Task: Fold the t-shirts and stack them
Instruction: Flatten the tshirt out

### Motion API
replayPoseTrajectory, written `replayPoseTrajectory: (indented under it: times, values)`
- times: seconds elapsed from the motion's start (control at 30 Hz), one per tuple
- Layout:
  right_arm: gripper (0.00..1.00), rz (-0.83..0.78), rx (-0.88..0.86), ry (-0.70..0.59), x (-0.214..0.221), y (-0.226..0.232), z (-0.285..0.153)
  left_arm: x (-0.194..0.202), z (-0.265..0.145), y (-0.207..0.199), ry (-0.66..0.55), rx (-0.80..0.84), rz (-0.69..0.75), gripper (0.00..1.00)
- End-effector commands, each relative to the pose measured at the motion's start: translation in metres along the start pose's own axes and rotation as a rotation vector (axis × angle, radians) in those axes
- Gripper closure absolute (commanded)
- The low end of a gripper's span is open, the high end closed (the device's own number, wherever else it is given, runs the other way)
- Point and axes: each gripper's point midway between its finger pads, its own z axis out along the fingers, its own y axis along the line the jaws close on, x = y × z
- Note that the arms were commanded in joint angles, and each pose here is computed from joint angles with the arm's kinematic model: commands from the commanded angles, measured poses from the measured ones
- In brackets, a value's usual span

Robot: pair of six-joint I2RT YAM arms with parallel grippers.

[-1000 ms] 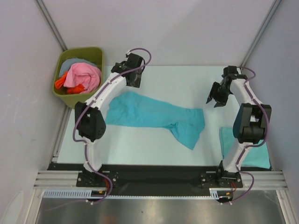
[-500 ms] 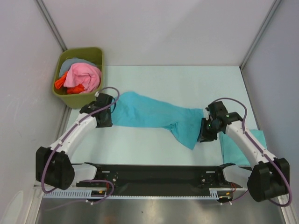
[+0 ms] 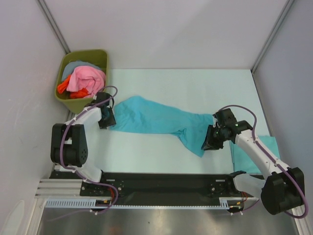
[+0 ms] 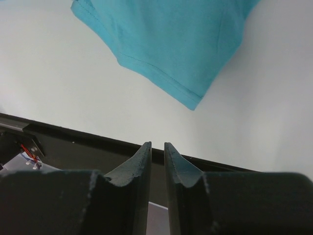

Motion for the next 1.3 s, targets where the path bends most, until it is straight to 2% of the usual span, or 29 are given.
replayPoseTrajectory:
  times: [0.0, 0.37, 0.43, 0.67, 0.77, 0.87, 0.9, 1.03, 1.1, 1.17, 1.27]
  values:
    - [0.78, 0.000, -0.020, -0.050, -0.008, 0.008, -0.009, -0.027, -0.001, -0.010, -0.087, 0.053, -0.064, 0.53]
    - [0.77, 0.022, 0.005, -0.041, -0.008, 0.002, -0.003, -0.001, 0.012, 0.003, -0.020, -0.010, -0.055, 0.62]
    - [0.77, 0.026, 0.005, -0.041, -0.007, 0.002, -0.002, -0.004, 0.015, 0.001, -0.051, 0.009, -0.055, 0.60]
    - [0.77, 0.036, 0.005, -0.052, -0.005, 0.001, -0.006, 0.000, 0.033, 0.003, -0.044, -0.014, -0.039, 0.60]
    - [0.77, 0.045, 0.010, -0.055, -0.002, -0.001, -0.007, 0.005, 0.034, 0.003, -0.031, -0.013, -0.037, 0.63]
    - [0.76, 0.054, 0.012, -0.060, -0.001, -0.002, -0.008, 0.000, 0.022, 0.005, -0.099, -0.033, 0.000, 0.58]
    - [0.76, 0.060, 0.009, -0.057, 0.001, -0.002, -0.007, -0.013, 0.008, 0.005, -0.168, -0.038, 0.017, 0.54]
    - [0.76, 0.072, -0.025, -0.052, 0.002, 0.003, -0.004, -0.043, -0.030, 0.011, -0.297, -0.094, 0.025, 0.53]
    - [0.77, 0.070, -0.023, -0.055, 0.001, 0.003, -0.004, -0.055, -0.047, 0.008, -0.354, -0.090, 0.024, 0.47]
    - [0.77, 0.066, -0.027, -0.055, 0.000, 0.004, -0.004, -0.059, -0.063, 0.011, -0.391, -0.088, 0.008, 0.48]
    - [0.77, 0.059, -0.028, -0.051, 0.000, 0.004, -0.003, -0.046, -0.063, 0.008, -0.375, -0.039, -0.019, 0.54]
